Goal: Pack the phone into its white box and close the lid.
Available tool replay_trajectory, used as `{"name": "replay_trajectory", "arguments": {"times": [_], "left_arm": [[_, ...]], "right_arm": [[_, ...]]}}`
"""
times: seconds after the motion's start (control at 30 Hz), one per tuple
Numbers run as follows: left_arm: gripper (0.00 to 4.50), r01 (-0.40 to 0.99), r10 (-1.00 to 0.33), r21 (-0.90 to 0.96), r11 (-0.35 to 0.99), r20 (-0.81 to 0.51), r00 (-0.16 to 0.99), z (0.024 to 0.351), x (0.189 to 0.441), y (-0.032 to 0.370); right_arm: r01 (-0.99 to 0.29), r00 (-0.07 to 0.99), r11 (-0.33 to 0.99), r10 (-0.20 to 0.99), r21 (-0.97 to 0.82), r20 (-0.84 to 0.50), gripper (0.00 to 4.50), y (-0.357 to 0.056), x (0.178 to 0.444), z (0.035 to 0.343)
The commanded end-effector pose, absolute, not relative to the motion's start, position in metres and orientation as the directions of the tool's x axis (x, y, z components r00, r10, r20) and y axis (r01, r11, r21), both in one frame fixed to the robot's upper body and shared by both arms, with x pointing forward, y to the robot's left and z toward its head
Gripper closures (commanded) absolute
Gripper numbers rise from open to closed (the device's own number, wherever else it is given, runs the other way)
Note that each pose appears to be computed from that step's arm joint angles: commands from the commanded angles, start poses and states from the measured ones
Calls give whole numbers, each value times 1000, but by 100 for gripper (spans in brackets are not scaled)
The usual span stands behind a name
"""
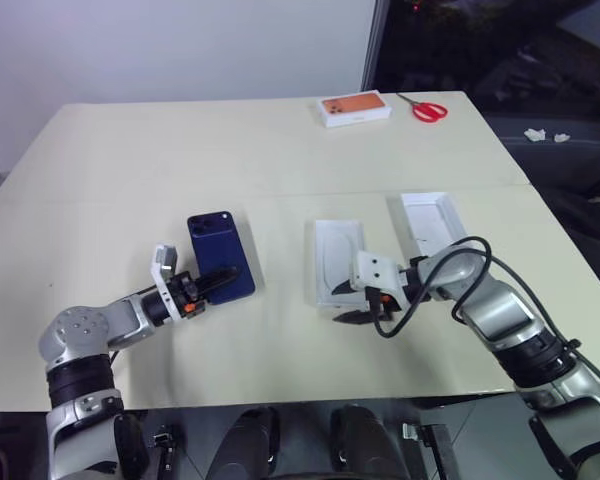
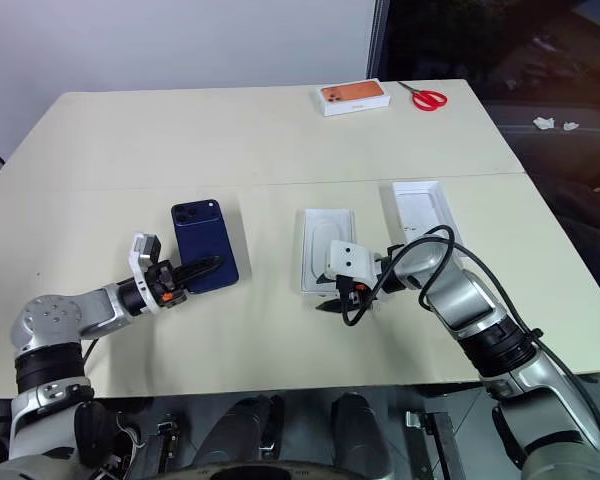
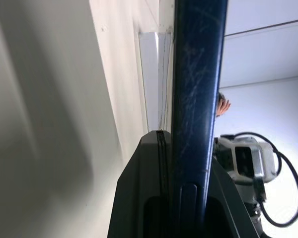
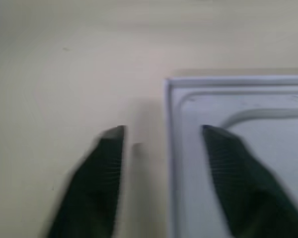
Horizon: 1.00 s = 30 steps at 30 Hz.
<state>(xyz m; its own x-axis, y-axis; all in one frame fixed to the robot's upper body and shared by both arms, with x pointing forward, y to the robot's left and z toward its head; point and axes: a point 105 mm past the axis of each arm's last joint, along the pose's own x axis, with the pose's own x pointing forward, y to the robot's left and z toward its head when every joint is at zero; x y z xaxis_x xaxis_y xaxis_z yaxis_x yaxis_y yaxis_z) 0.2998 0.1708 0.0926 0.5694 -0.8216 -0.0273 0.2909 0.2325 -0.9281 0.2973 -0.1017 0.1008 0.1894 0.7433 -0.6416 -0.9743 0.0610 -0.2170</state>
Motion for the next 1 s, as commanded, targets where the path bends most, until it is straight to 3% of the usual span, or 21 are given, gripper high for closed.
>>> {"name": "replay_trajectory", "arguments": {"times": [0.03,0.67,0.83,1.0], "left_arm": [[450,353,-830,-913,206,28,556,109,298,168],[450,347,-841,-918,191,29,541,109,295,160],[450,348,-840,-917,196,26,541,108,296,160],[450,352,-842,-915,199,25,539,109,295,160]], "right_arm": [[-970,210,79,746,-228,-632,235,-105,301,106],[-967,242,113,690,-229,-682,235,-126,310,97],[-972,221,100,699,-214,-680,394,-122,305,94],[-971,222,96,706,-220,-672,411,-114,304,91]]}}
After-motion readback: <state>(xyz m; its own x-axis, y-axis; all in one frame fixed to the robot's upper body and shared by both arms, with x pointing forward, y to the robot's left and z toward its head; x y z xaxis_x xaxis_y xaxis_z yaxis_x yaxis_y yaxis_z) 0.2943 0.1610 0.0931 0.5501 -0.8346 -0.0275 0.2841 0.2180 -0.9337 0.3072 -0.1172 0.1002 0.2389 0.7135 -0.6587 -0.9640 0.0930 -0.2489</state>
